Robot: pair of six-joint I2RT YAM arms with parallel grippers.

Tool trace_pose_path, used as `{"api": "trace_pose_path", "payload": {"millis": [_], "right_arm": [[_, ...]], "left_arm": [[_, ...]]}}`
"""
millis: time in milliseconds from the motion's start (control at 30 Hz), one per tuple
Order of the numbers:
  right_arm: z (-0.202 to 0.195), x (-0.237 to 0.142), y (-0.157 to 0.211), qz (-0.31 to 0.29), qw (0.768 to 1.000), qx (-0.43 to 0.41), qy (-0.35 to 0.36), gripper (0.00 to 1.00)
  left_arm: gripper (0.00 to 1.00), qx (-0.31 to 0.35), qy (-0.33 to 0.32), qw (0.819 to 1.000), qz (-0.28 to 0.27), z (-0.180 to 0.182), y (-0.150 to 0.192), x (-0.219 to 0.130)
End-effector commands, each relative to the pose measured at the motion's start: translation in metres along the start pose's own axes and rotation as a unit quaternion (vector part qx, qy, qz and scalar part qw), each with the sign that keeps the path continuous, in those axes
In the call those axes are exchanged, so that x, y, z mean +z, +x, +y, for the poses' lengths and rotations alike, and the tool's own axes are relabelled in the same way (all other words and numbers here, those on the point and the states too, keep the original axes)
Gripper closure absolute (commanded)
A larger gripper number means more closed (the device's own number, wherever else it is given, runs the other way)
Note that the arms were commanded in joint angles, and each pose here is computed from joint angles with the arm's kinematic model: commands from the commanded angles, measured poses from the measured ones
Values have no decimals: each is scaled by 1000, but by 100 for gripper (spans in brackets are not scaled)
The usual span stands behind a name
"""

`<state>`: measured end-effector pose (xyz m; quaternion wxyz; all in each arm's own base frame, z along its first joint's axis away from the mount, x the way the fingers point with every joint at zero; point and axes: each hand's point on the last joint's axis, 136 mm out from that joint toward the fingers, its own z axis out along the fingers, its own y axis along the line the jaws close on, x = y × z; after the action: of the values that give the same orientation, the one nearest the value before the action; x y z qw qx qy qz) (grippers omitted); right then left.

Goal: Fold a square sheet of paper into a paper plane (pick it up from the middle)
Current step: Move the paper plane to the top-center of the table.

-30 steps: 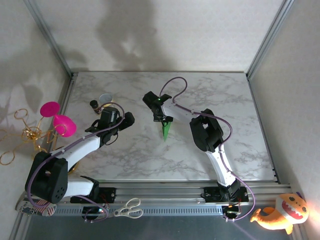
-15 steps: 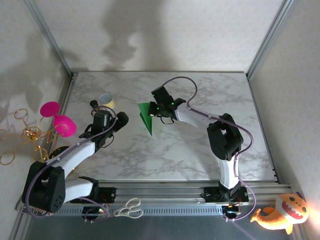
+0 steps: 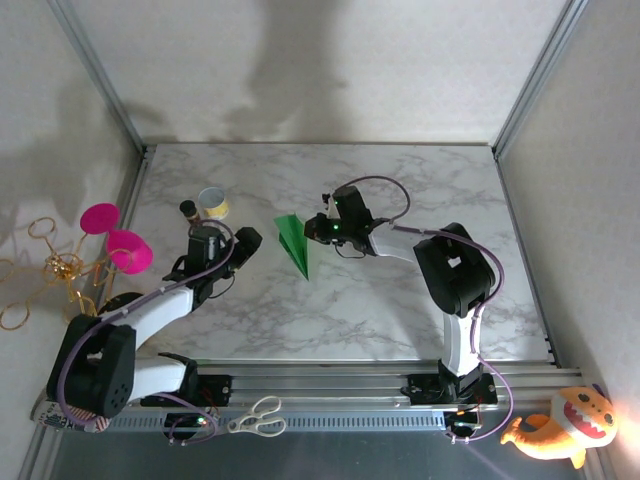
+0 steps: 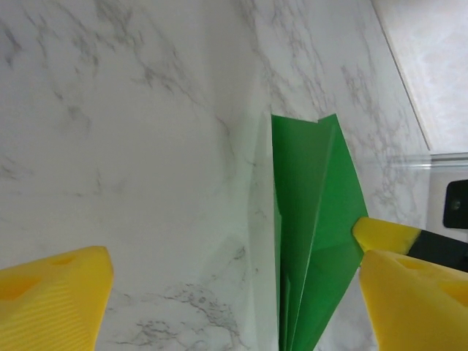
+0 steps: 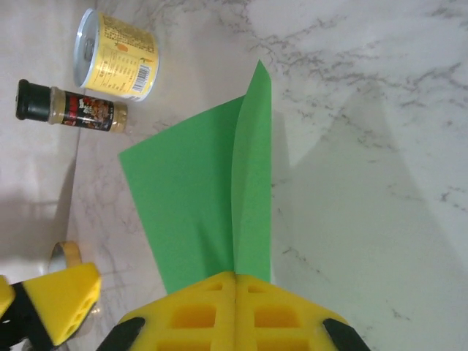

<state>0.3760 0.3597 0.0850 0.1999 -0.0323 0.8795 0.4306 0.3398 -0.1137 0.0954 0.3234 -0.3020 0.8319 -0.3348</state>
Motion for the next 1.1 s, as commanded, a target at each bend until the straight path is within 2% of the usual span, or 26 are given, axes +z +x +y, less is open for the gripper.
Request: {"api": "trace_pose_path", "payload": {"millis": [0,167,367,533,733,1067], "right_arm": [[-5,-2,-1,-5,999,13,-30,100],[-29,-5,7,-5,999,30,-14,99],[-50,-9,14,-2,999,35,14,88],[-53,-10,16,4,999,25,21,82],[-53,-7,20,20,999,18,18,84],[-54,-6,20,22,999,10,23,92]], "left_arm": [[19,-15,51,998,33,-20,15,8],[29,-16,63,996,63,-27,36,22],[32,-3,60,993,99,-38,58,40],[34,2,65,991,118,-46,69,51],[36,14,63,988,137,-52,78,61],[52,36,4,986,162,-41,87,85]]}}
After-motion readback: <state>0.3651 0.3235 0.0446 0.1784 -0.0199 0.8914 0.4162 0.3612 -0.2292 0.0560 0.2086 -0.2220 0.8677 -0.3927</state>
